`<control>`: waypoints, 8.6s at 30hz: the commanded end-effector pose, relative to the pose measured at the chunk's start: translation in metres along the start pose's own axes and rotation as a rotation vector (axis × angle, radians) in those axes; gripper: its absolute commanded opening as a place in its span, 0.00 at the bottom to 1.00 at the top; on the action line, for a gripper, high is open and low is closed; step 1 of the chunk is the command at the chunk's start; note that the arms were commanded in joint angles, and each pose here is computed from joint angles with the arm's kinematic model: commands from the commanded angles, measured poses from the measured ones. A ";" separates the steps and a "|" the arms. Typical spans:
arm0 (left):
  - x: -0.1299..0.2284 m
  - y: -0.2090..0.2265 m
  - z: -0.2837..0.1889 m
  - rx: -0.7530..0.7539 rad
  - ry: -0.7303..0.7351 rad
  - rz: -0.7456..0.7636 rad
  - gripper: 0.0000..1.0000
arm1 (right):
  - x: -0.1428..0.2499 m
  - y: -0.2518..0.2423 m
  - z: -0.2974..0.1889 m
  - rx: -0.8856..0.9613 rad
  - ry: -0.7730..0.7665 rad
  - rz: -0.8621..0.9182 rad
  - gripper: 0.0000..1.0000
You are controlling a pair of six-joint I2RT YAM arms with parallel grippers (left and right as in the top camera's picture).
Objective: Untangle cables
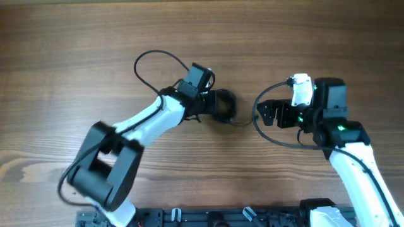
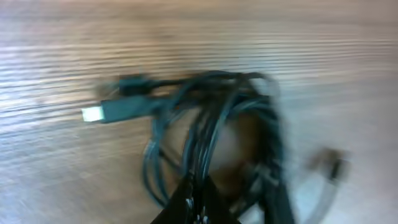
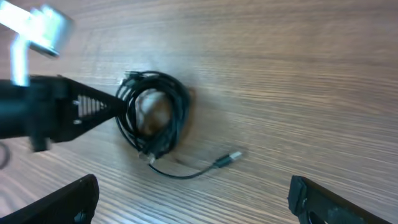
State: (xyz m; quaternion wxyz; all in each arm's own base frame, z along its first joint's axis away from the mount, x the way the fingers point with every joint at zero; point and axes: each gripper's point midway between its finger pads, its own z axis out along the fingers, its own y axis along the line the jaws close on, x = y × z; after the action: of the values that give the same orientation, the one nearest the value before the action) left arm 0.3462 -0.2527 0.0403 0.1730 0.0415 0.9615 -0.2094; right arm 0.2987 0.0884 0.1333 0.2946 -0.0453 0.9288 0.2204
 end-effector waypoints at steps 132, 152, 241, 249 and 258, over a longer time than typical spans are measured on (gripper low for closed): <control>0.018 -0.080 -0.084 0.437 0.069 0.100 0.04 | 0.031 0.036 0.074 -0.257 0.203 0.134 0.80; 0.029 -0.005 -0.089 0.297 0.180 -0.035 0.04 | 0.068 -0.091 0.051 0.564 0.173 0.545 0.56; 0.003 0.034 -0.072 -0.022 0.012 -0.028 0.57 | -0.007 0.008 0.031 0.202 0.195 0.133 0.61; -0.024 0.042 -0.024 -0.022 -0.065 -0.006 0.62 | -0.007 0.009 0.029 0.199 0.195 0.143 0.63; -0.010 0.065 0.008 -0.090 -0.010 -0.021 0.60 | -0.008 0.009 0.030 0.201 0.189 0.168 0.64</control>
State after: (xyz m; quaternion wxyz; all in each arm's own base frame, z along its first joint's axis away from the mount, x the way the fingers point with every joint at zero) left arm 0.3672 -0.2036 0.0253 0.1806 0.0254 0.9643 -0.1921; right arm 0.3150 0.1052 0.1099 0.1778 0.0419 0.9738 0.1352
